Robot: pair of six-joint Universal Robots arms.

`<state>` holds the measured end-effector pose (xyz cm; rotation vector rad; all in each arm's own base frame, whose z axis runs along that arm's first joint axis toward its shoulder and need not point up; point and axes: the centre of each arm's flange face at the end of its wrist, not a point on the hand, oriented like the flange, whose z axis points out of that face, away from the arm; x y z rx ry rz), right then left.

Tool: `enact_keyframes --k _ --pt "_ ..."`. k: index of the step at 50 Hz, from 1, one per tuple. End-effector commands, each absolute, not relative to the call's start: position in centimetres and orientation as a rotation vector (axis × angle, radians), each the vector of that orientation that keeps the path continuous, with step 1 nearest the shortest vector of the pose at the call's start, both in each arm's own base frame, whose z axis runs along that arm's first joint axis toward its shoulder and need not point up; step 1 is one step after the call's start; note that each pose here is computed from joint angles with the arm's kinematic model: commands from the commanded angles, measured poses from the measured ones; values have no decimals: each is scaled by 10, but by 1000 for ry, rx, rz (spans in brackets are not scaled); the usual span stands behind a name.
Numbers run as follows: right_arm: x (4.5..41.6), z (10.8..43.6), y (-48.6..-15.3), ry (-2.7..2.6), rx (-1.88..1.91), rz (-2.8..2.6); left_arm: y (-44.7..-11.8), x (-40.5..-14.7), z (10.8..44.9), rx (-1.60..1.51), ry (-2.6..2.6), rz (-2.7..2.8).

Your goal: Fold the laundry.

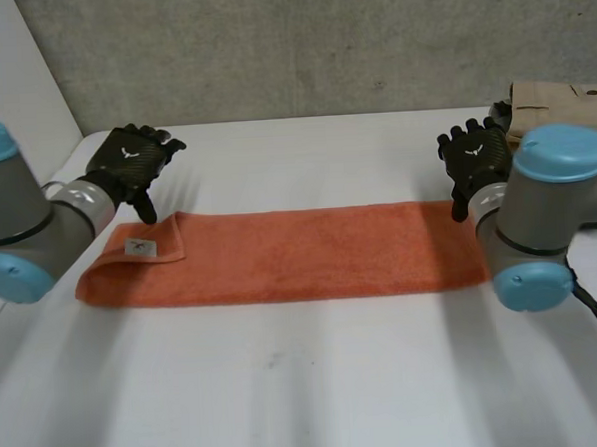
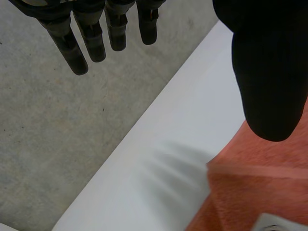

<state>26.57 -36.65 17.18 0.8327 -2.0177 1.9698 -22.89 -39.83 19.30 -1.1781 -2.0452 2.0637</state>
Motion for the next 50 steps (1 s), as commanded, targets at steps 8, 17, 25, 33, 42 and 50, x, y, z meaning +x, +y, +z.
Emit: enact_keyframes --k 8,17,25,33,42,50 --pt "254 172 -318 -2187 969 1869 -383 -193 154 -1153 -2099 1913" --pt "244 164 -319 -2207 946 1833 -427 -172 115 -1147 -2225 1961" --pt "236 175 -318 -2196 885 1868 -475 -135 131 -961 -2425 2206" --pt "224 189 -312 -2187 845 1887 -448 -156 157 -887 -2333 2148" --pt "200 187 -306 -2322 874 1783 -397 -176 178 -936 -2186 2119" --pt "184 165 -311 -2439 888 1708 -361 -188 193 -864 -2092 2090"
